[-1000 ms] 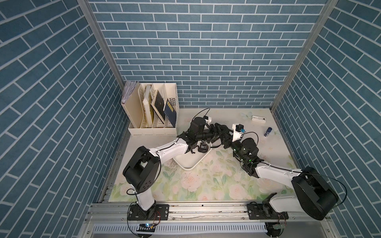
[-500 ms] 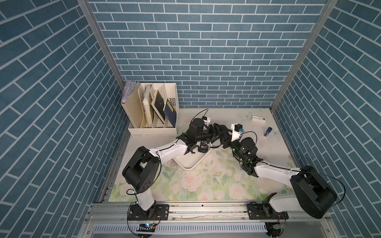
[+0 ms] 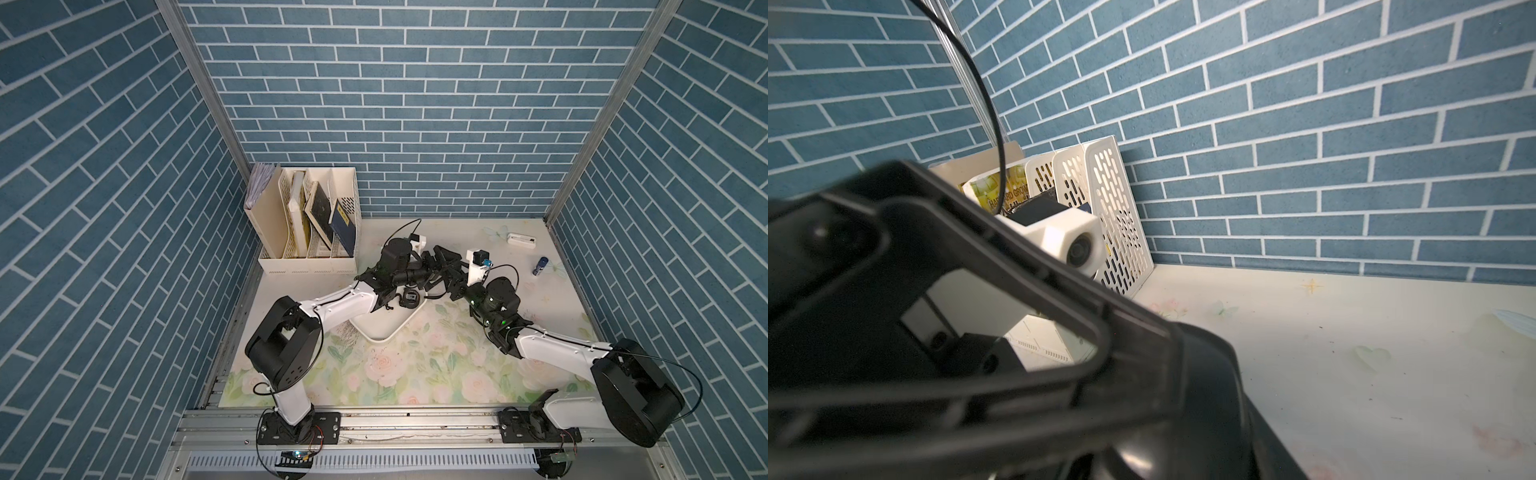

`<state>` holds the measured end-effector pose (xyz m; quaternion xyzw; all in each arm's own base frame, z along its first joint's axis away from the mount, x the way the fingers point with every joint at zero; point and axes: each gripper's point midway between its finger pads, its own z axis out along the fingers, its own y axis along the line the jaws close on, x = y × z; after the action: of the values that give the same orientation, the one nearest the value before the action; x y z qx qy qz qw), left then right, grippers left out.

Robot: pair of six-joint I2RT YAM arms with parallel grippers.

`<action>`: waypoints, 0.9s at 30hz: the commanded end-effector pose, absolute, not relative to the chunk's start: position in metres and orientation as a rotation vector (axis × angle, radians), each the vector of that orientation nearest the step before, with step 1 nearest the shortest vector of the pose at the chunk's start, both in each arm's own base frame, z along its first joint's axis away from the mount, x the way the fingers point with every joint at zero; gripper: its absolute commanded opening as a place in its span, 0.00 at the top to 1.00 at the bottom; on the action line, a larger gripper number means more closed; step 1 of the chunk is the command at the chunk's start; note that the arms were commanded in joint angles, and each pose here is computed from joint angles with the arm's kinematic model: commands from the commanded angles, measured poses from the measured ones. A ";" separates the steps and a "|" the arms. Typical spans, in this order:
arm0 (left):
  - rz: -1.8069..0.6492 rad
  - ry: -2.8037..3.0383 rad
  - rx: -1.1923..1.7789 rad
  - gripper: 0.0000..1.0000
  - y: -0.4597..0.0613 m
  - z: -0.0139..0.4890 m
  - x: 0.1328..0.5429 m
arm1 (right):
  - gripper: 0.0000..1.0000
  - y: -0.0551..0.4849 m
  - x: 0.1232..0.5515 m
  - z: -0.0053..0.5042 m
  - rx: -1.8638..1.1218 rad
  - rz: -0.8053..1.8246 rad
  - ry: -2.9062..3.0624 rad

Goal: Take the tape measure out of the storage box
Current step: Place the tape measure at the center of the board.

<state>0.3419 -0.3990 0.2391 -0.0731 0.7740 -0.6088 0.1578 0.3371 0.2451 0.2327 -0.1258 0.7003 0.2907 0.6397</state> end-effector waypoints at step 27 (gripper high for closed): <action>-0.884 2.229 -0.372 0.00 -0.235 0.274 0.387 | 1.00 0.144 0.442 0.131 -0.138 -0.968 2.024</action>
<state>0.3888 -0.2457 0.2820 -0.1420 0.8515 -0.3648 0.3488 0.4490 0.1690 0.1164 -0.0933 0.8399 -0.2923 0.4476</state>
